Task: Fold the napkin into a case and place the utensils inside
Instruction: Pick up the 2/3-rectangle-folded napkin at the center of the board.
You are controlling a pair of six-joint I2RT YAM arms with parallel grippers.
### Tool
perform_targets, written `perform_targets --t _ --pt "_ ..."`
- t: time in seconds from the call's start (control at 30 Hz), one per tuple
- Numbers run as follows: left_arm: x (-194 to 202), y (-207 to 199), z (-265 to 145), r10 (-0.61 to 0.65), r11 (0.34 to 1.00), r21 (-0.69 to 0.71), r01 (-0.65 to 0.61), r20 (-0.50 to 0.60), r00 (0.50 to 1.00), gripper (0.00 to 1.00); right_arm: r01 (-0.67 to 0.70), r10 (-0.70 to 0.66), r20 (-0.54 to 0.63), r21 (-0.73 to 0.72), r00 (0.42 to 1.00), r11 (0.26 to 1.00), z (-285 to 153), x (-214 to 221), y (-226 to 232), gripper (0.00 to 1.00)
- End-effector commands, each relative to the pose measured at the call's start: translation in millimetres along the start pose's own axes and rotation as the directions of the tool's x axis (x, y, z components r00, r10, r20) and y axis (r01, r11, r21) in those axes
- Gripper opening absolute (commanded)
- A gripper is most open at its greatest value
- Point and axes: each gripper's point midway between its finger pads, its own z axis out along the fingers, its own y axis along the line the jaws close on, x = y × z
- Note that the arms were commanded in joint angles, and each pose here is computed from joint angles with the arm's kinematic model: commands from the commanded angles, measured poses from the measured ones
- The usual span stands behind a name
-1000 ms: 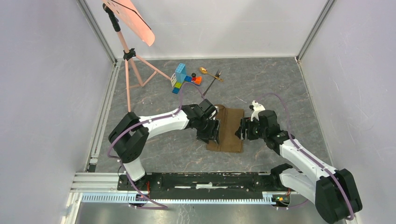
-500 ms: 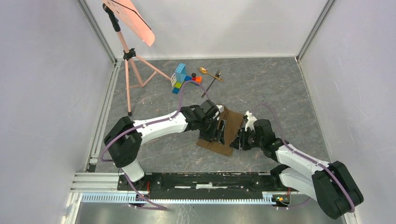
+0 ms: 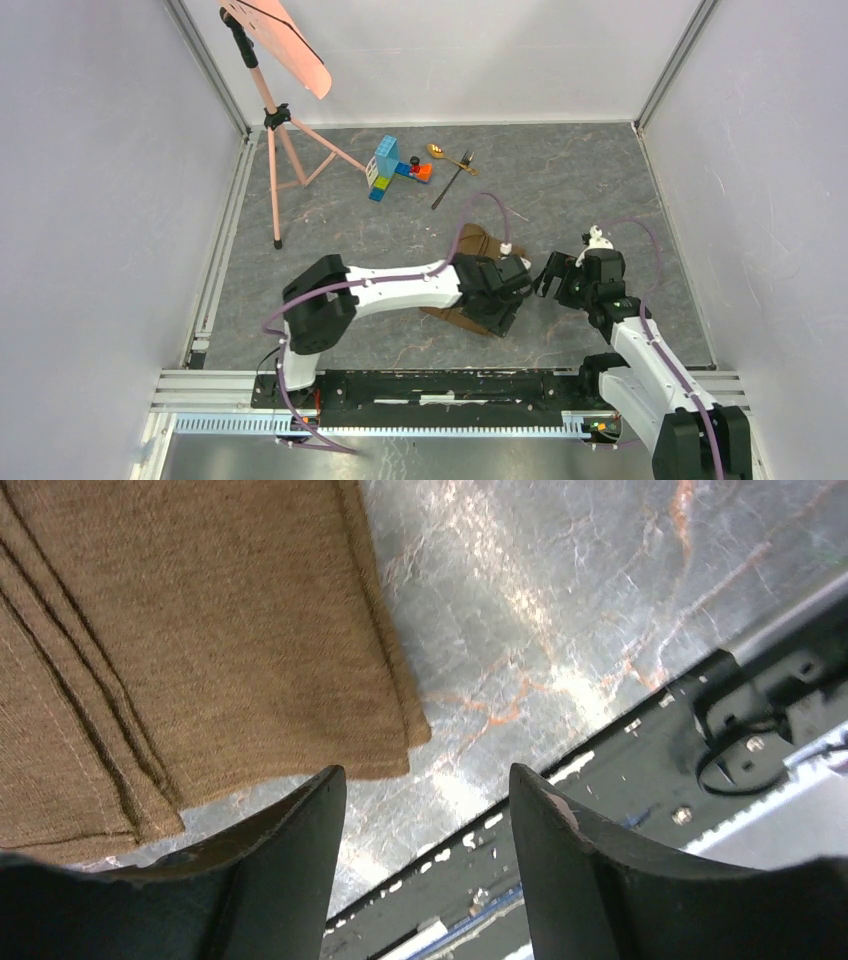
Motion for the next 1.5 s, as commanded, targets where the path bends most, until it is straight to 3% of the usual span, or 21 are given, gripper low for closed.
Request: perform_targets --t 0.0,0.3,0.43,0.63,0.8,1.03,1.23,1.47 --pt "-4.5 16.3 9.5 0.131 0.968 -0.212 -0.131 -0.013 0.991 0.67 0.027 -0.027 -0.022 0.015 0.999 1.0 -2.3 -2.4 -7.0 0.98" --pt "-5.2 14.9 35.6 0.151 0.94 -0.299 -0.162 -0.059 0.987 0.61 0.057 -0.06 -0.049 -0.059 0.997 0.997 1.7 10.3 0.1 0.96" --pt "0.9 26.8 45.9 0.147 0.913 -0.369 -0.173 -0.099 0.984 0.53 0.08 -0.085 -0.049 -0.091 0.995 0.993 1.4 12.0 3.8 0.96" --pt "-3.7 43.1 41.1 0.141 0.878 -0.454 -0.154 -0.062 0.988 0.2 0.077 -0.085 -0.052 -0.147 0.995 0.986 5.9 15.9 11.4 0.98" --pt "-19.1 28.3 16.6 0.136 0.911 -0.395 -0.119 0.016 0.991 0.07 -0.025 0.005 -0.073 -0.277 0.997 0.96 14.2 21.2 34.0 0.98" --pt "-26.7 15.3 -6.9 0.13 0.94 -0.325 -0.105 0.059 0.99 0.03 -0.188 0.165 -0.091 -0.421 0.982 0.887 21.1 13.6 64.2 0.98" --pt "-28.8 14.6 -12.8 0.135 0.943 -0.316 -0.107 0.069 0.988 0.03 -0.284 0.218 -0.193 -0.45 0.957 0.847 28.2 31.9 83.9 0.91" --pt "-28.5 14.5 -12.5 0.131 0.945 -0.309 -0.104 0.069 0.989 0.02 -0.33 0.292 -0.155 -0.412 0.944 0.849 33.7 35.1 73.7 0.7"
